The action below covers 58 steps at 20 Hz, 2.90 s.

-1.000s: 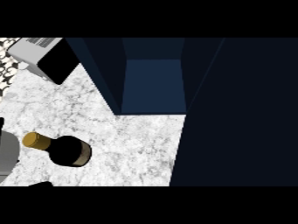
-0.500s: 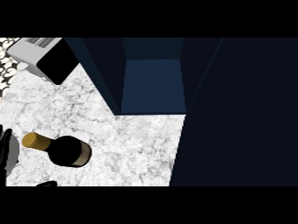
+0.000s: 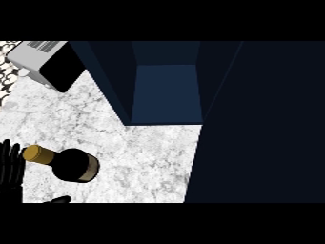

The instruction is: Pick up the wine, place it into the cabinet and close the cabinet

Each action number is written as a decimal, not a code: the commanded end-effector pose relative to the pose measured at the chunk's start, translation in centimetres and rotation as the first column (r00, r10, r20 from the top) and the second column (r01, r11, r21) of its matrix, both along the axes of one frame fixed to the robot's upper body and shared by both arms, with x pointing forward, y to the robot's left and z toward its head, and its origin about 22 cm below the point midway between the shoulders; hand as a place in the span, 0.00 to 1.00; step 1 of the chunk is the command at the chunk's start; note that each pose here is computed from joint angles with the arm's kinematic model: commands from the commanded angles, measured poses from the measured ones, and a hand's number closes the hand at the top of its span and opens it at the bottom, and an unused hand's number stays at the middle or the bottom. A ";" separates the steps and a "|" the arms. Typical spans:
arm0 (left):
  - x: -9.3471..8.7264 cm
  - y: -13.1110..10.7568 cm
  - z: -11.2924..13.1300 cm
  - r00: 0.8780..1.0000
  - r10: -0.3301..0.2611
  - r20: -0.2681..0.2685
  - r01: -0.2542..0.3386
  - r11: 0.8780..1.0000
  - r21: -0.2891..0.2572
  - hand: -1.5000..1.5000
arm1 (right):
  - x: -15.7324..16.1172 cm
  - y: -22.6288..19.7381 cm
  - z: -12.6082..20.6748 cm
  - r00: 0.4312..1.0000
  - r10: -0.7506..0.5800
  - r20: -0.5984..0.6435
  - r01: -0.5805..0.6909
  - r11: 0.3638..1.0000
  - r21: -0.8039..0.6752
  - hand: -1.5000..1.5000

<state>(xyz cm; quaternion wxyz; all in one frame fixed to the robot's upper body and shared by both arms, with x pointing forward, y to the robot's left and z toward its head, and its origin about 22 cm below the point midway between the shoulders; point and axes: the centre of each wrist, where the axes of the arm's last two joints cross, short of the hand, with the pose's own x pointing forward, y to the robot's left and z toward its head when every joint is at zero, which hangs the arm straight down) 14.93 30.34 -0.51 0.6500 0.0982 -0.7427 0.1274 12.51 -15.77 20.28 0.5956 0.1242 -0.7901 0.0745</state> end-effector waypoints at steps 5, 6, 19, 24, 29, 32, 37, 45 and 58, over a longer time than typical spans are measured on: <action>-0.8 2.5 -4.2 1.000 0.016 -0.024 -0.016 1.000 -0.008 0.00 | -3.8 -1.8 2.1 0.995 -0.039 0.096 0.037 0.999 0.022 0.00; 0.6 2.6 -4.4 0.999 0.030 -0.015 -0.030 1.000 0.003 0.00 | -3.9 -1.5 1.3 0.995 -0.015 0.096 0.013 1.000 0.023 0.00; 1.4 2.9 -8.6 0.994 -0.098 -0.040 0.091 0.985 -0.146 0.00 | -4.0 -1.3 1.8 0.994 -0.051 0.094 0.048 0.998 0.038 0.00; 4.0 1.5 -9.2 0.993 -0.114 -0.027 0.108 0.982 -0.157 0.00 | -3.3 -2.1 1.5 0.995 -0.037 0.095 0.038 0.999 -0.011 0.00; 2.5 0.8 -10.7 0.992 -0.124 -0.017 0.121 0.983 -0.137 0.00 | -4.1 -1.6 1.5 0.994 -0.046 0.104 0.046 0.999 0.005 0.00; 2.9 -1.6 -11.3 0.996 -0.090 0.010 0.090 0.984 -0.155 0.00 | -4.7 -2.0 1.8 0.996 -0.027 0.085 0.027 1.000 0.003 0.00; 2.8 0.8 -12.5 0.996 -0.087 0.036 0.093 0.975 -0.200 1.00 | -4.3 -2.1 1.6 0.995 -0.027 0.095 0.028 1.000 -0.009 0.00; 2.9 -0.8 -12.4 0.993 -0.063 0.097 0.071 0.994 -0.082 1.00 | -3.4 -2.4 1.4 0.994 -0.037 0.101 0.039 0.999 -0.014 0.00; 6.0 -2.4 -10.7 0.888 -0.454 0.076 0.459 0.886 -0.072 1.00 | -3.1 -1.7 0.3 0.993 -0.053 0.101 0.052 0.999 0.011 0.00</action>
